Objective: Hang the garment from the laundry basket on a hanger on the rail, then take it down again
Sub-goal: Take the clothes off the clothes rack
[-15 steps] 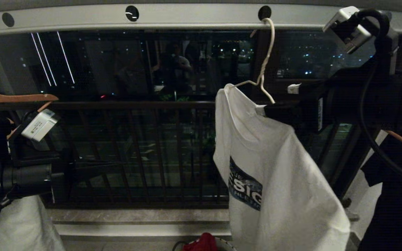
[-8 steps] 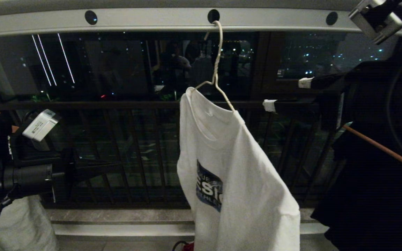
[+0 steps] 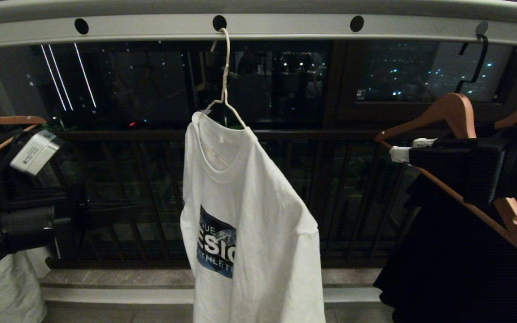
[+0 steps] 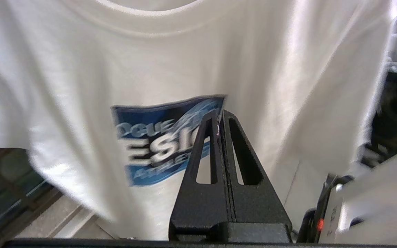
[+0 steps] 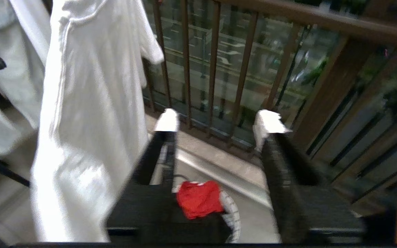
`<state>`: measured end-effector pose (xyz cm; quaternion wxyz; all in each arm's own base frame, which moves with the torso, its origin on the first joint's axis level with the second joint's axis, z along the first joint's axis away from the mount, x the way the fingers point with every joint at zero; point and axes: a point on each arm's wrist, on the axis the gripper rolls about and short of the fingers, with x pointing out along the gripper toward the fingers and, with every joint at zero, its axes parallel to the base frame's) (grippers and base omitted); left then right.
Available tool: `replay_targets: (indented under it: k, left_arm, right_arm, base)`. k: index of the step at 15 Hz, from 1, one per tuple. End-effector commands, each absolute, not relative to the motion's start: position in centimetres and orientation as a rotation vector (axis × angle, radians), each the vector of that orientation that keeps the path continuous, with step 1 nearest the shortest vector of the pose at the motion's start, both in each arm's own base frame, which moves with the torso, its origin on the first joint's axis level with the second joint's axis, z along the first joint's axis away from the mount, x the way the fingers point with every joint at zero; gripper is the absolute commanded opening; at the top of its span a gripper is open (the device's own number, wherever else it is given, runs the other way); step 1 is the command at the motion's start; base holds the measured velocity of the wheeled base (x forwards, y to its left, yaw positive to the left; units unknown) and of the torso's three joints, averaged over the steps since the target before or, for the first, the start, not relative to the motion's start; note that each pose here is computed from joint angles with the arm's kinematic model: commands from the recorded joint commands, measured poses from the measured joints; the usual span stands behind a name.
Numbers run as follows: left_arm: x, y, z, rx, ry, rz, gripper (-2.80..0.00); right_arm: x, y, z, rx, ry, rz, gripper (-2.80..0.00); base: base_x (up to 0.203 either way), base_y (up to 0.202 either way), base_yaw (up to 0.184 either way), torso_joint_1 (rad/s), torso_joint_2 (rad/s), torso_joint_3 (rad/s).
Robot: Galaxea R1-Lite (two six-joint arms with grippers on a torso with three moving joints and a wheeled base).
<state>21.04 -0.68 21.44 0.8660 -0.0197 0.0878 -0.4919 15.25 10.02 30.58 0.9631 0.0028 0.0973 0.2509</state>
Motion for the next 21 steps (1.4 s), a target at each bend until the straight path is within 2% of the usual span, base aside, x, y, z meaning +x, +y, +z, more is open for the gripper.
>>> replay_targets:
  k: [1, 5, 11, 21]
  left_arm:
    - [20.7, -1.0, 22.4, -0.049, 0.170, -1.013, -2.80]
    - [20.6, -3.9, 23.5, -0.072, 0.195, -0.876, -2.80]
    - [20.2, -4.9, 25.1, -0.157, 0.188, -0.840, -2.80]
    - [18.0, -5.9, 26.2, -0.140, 0.133, -0.858, -2.80]
  right_arm:
    - [13.6, 9.0, 30.1, 0.040, 0.206, 0.508, -2.80]
    - [12.7, 8.4, 29.0, 0.095, 0.241, 0.498, -2.80]
    - [10.2, 7.1, 26.1, 0.099, 0.290, 0.511, -2.80]
    - [4.3, 2.5, 25.0, 0.143, 0.114, 0.405, -2.80]
  base:
    - [0.000, 0.000, 0.000, 0.000, 0.00, 0.000]
    - [0.000, 0.000, 0.000, 0.000, 0.00, 0.000]
    - [0.000, 0.000, 0.000, 0.000, 0.00, 0.000]
    - [0.000, 0.000, 0.000, 0.000, 0.00, 0.000]
